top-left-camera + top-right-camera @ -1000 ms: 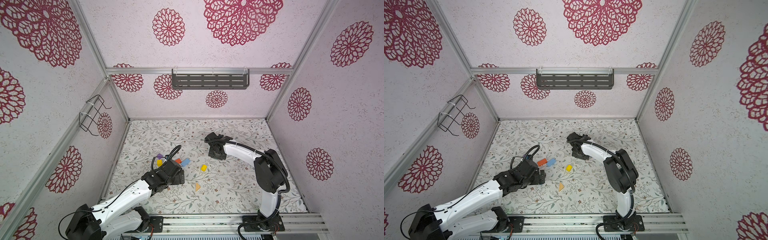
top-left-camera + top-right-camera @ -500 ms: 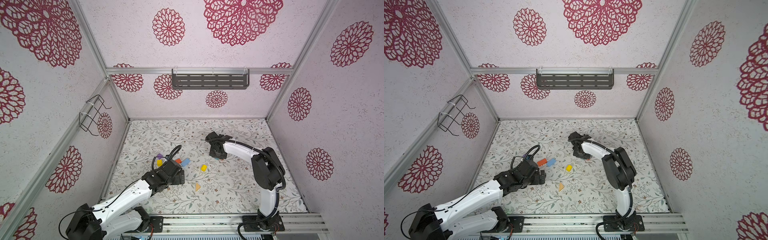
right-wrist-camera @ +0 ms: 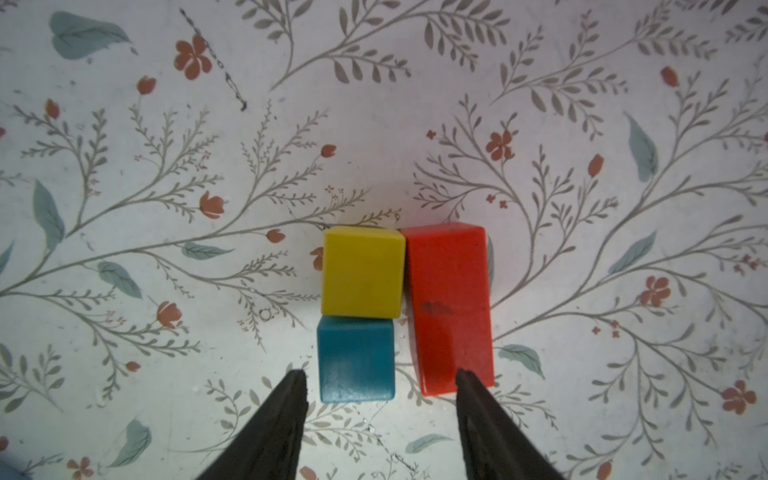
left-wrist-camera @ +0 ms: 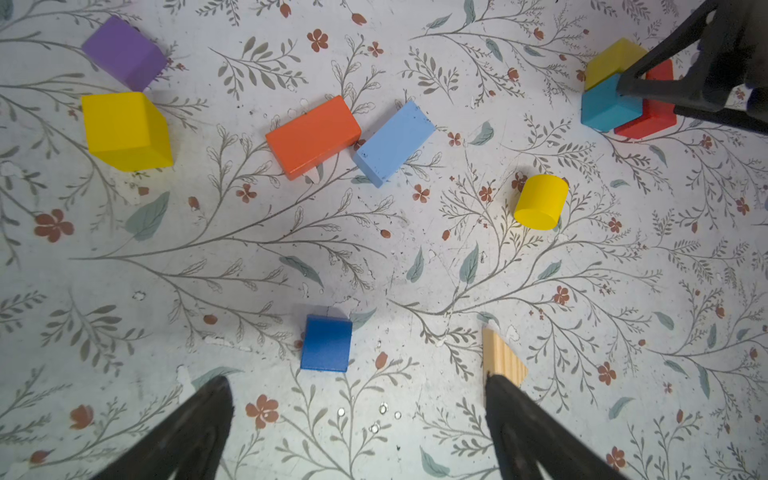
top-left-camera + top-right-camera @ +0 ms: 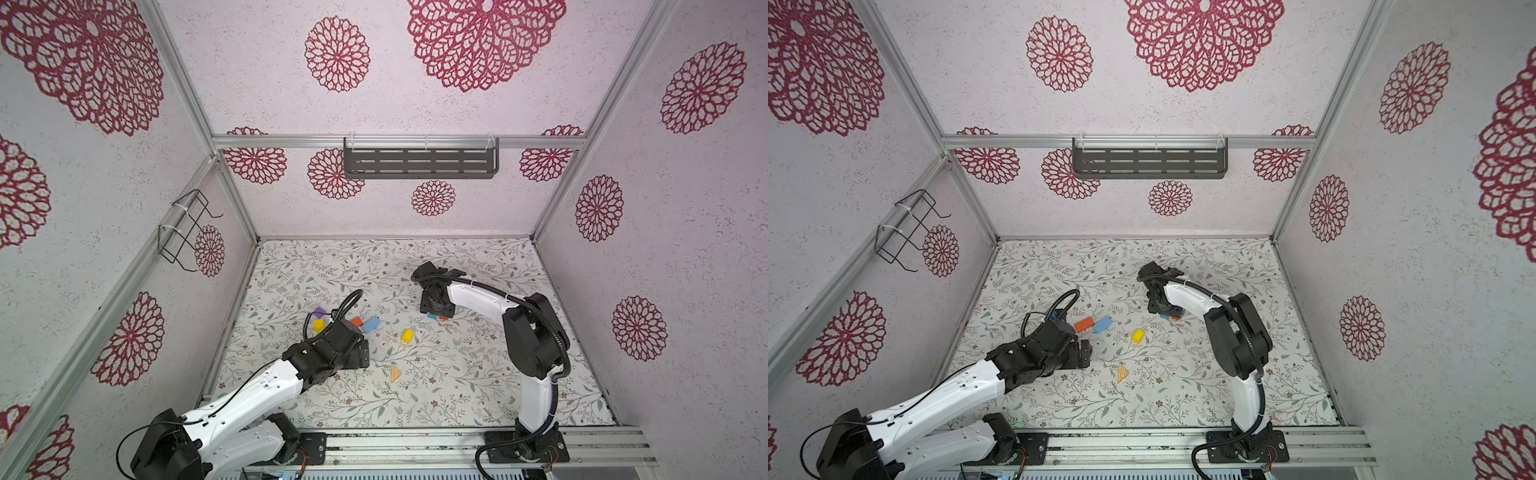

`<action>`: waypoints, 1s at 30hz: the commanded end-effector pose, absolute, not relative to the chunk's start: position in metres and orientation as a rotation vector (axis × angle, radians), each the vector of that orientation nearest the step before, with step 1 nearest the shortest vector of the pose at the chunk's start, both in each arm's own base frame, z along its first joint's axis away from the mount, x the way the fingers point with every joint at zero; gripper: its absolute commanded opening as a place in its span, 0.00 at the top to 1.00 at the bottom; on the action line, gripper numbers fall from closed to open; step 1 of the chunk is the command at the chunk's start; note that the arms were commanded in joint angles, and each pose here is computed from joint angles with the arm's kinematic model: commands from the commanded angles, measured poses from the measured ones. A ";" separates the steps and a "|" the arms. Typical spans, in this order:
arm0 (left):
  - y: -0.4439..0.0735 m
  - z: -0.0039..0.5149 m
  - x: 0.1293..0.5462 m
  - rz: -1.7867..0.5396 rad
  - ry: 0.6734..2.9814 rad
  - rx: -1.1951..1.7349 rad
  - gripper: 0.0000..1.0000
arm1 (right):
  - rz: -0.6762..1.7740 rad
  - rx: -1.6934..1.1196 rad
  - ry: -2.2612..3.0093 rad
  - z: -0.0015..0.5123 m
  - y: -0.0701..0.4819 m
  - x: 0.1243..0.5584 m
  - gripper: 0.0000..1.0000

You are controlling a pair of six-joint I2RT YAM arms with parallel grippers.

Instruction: Build the wood block tower

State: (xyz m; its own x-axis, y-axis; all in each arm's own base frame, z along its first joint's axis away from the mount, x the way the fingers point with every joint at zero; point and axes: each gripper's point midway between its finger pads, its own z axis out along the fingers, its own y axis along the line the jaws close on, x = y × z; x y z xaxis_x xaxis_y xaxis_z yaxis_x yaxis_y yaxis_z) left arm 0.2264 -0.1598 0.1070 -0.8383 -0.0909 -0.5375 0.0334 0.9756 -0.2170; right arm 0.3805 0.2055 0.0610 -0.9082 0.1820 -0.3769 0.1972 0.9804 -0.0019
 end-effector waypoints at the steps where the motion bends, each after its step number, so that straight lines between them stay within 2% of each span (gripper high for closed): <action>1: -0.170 0.123 0.234 -0.327 2.511 -0.039 0.02 | -0.008 0.243 2.703 0.093 0.205 0.383 0.38; 4: -0.177 0.130 0.242 -0.322 2.503 -0.034 0.00 | 0.056 0.229 2.676 0.108 0.203 0.381 0.39; 7: -0.192 0.135 0.253 -0.340 2.514 -0.012 0.10 | 0.218 0.233 2.639 0.124 0.200 0.378 0.54; 10: -0.209 0.135 0.269 -0.343 2.537 -0.002 0.31 | 0.364 0.255 2.601 0.136 0.189 0.376 0.72; 14: -0.234 0.128 0.293 -0.350 2.580 0.010 0.55 | 0.461 0.284 2.578 0.142 0.167 0.375 0.85; 17: -0.256 0.122 0.312 -0.375 2.597 0.045 0.75 | 0.619 0.322 2.539 0.141 0.156 0.376 0.97; 20: -0.272 0.113 0.333 -0.363 2.609 0.060 0.99 | 0.670 0.357 2.531 0.133 0.142 0.375 1.00; 30: -0.317 0.068 0.384 -0.375 2.674 0.088 1.00 | 0.748 0.430 2.569 0.092 0.126 0.375 1.00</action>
State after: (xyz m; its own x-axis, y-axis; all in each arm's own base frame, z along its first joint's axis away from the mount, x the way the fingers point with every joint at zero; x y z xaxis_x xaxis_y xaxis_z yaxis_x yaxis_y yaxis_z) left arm 0.3722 -0.3075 0.0776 -0.8961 0.0038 -0.4438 0.1144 0.9681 -0.2227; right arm 0.3653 0.1227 0.0901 -0.8614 0.4095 -0.3005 0.2121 0.8275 0.5199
